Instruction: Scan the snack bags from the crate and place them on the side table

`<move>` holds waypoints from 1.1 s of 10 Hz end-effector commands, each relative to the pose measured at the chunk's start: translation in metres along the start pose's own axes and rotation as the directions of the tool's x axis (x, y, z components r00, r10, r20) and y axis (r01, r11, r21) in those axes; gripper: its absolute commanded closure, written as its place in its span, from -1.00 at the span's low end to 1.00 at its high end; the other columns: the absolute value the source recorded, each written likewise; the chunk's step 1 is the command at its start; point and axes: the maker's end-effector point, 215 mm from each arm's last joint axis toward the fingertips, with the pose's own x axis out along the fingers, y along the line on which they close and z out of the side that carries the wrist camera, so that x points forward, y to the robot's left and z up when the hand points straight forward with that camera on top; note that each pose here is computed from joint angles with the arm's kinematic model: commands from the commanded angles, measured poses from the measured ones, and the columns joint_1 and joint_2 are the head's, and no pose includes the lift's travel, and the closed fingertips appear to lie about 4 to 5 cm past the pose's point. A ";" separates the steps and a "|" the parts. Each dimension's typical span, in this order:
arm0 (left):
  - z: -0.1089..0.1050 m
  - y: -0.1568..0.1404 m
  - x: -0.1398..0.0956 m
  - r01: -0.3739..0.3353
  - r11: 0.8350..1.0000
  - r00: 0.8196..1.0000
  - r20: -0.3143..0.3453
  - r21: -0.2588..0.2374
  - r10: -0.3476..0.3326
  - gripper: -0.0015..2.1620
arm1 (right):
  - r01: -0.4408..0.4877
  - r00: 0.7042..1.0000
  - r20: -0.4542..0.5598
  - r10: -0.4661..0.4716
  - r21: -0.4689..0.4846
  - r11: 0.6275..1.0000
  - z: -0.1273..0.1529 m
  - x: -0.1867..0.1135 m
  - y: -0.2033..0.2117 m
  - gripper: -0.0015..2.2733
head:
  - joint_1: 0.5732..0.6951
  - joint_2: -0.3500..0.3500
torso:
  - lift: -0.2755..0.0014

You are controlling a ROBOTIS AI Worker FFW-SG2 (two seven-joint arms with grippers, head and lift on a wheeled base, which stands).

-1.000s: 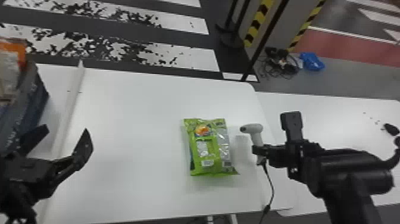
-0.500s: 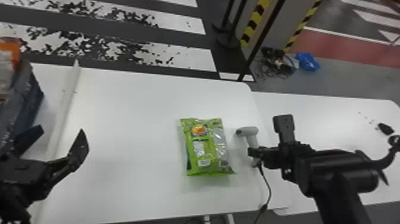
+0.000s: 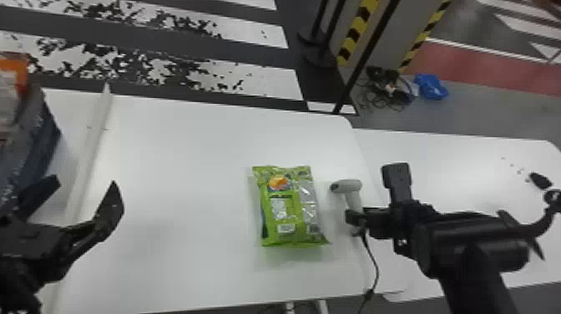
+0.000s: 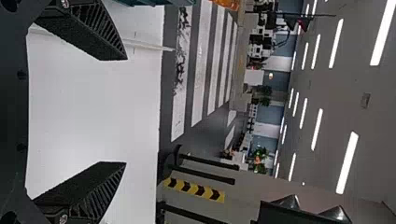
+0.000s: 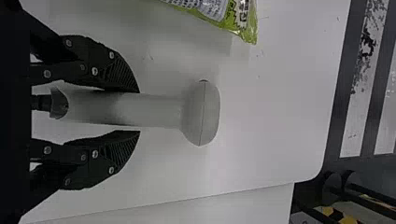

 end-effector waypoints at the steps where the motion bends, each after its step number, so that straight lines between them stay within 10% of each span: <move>1: 0.000 0.000 0.000 0.000 1.000 1.000 0.000 0.000 0.000 -0.94 | -0.001 1.000 0.016 0.001 0.003 1.000 0.004 -0.005 0.000 -0.96 | 1.00 -0.87 | 0.40; 11: -0.003 0.002 0.001 -0.004 1.000 1.000 -0.005 0.000 0.004 -0.94 | -0.398 0.917 0.090 0.388 0.139 0.907 0.014 -0.068 0.098 -0.93 | 1.00 -0.57 | 0.40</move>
